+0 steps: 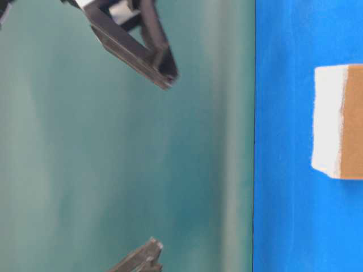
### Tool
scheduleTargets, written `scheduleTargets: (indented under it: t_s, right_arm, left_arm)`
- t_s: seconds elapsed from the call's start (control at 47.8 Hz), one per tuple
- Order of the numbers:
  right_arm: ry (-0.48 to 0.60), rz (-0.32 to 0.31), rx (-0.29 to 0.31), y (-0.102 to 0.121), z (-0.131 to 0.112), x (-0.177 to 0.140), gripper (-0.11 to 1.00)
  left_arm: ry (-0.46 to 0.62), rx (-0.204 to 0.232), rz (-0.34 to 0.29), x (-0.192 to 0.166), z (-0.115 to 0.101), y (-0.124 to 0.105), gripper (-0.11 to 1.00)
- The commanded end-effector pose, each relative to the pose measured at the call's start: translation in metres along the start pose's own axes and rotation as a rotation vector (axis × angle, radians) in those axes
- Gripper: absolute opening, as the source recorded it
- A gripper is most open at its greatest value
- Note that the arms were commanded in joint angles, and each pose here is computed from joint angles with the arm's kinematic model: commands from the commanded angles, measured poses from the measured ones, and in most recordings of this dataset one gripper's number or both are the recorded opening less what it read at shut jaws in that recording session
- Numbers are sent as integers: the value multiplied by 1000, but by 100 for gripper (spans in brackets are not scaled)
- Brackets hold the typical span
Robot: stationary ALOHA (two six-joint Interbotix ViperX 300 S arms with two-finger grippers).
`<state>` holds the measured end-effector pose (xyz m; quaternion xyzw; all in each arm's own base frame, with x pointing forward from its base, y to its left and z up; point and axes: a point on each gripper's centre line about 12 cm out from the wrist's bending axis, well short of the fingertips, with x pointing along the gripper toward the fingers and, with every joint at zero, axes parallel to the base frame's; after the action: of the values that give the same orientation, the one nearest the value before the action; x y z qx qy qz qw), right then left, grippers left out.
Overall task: Hand over the sponge with the left arm and wipe it with the right arm.
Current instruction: 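Lower the sponge onto the table and open the right gripper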
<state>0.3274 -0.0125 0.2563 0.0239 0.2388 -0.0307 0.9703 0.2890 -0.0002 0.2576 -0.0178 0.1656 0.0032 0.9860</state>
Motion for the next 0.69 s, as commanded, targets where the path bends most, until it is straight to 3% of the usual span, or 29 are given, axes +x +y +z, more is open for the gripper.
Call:
scheduleTargets:
  t_s: [0.0, 0.356, 0.67]
  right_arm:
    - [-54, -1, 1, 0, 13, -20, 74]
    - [-122, -42, -2, -7, 6, -103, 74]
    - [-167, -75, -17, -14, -33, -151, 74]
  left_arm:
    - [-38, -1, -5, -13, 9, -1, 84]
    - [-86, 1, -10, -73, 10, -1, 84]
    - [-116, 32, -12, -116, -7, -1, 84]
